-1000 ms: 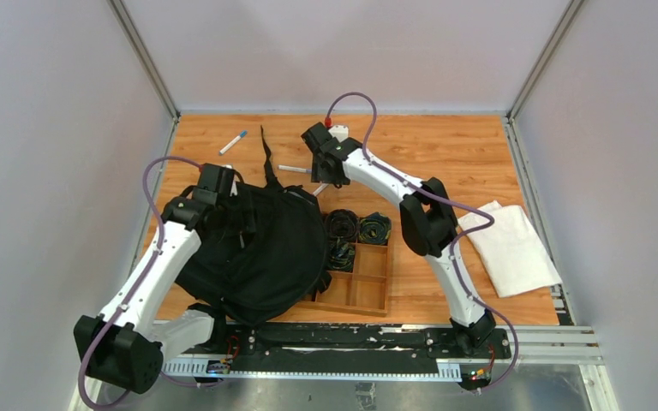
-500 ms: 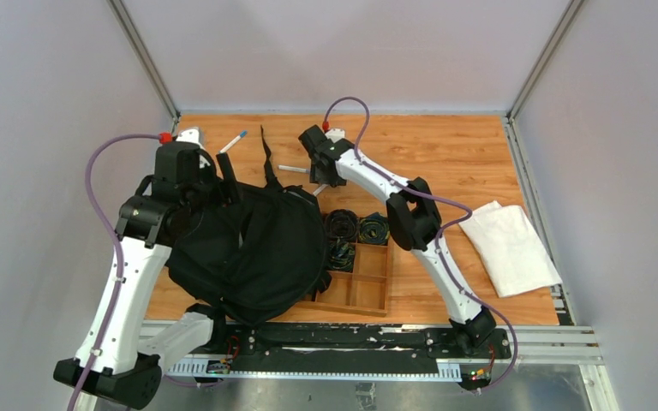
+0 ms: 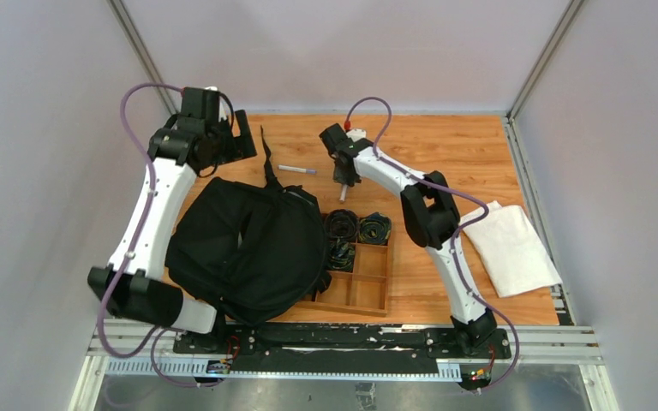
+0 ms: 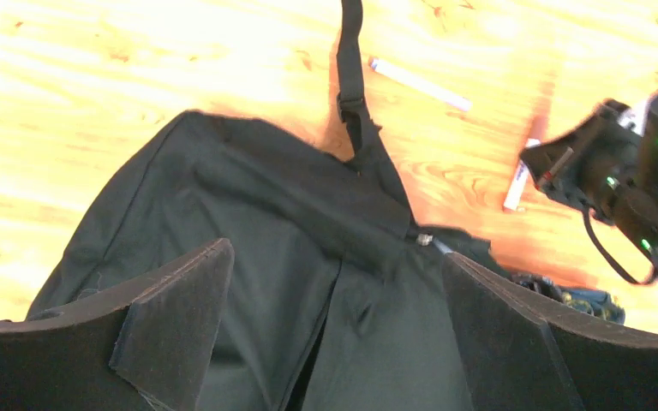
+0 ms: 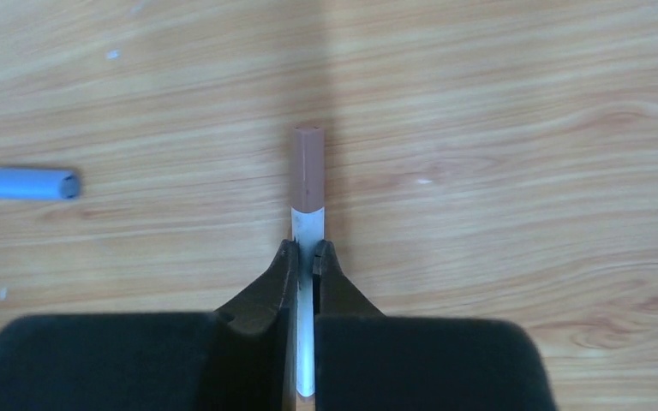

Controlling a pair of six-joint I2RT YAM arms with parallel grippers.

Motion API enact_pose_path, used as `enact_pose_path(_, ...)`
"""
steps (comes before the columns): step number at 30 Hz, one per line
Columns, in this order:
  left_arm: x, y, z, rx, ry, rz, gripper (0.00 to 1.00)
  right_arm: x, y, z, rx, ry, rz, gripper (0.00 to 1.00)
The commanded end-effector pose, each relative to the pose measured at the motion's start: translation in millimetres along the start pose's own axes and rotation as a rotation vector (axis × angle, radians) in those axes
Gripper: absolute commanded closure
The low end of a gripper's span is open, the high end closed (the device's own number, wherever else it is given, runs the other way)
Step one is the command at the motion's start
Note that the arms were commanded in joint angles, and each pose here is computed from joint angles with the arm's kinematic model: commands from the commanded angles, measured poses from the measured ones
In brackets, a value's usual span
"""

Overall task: Pack the student bag
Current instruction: Pick up the stationery from the center of the board.

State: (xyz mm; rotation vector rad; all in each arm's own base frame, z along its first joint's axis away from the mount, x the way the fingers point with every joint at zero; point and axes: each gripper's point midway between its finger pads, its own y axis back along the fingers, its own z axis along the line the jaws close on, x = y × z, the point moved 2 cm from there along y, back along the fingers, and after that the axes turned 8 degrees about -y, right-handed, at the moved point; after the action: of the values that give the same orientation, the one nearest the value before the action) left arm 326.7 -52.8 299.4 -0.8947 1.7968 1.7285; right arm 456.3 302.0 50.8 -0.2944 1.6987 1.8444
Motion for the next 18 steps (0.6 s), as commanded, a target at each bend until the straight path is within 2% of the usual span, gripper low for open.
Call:
enact_pose_path(1, -28, -42, -14, 0.083, -0.054, 0.009, 0.0, -11, -4, -45, 0.075, 0.0, 0.009, 1.0)
enact_pose_path(5, -39, -84, -16, 0.058, -0.061, 0.06, 0.0, -27, -2, -65, 0.068, 0.042, 0.004, 1.0)
enact_pose_path(7, -40, -95, -31, 0.135, -0.048, 0.092, 0.0, -32, -1, -73, 0.079, 0.085, -0.003, 1.0)
enact_pose_path(9, -44, -106, -33, 0.145, -0.06, 0.094, 0.0, -32, -3, -79, 0.076, 0.098, 0.005, 1.0)
enact_pose_path(16, -54, -161, 23, -0.04, -0.135, 0.129, 0.01, -40, -12, -94, -0.009, 0.063, 0.06, 1.0)
enact_pose_path(18, -50, -167, 28, -0.034, -0.151, 0.151, 0.03, -43, -12, -100, -0.013, 0.072, 0.062, 1.0)
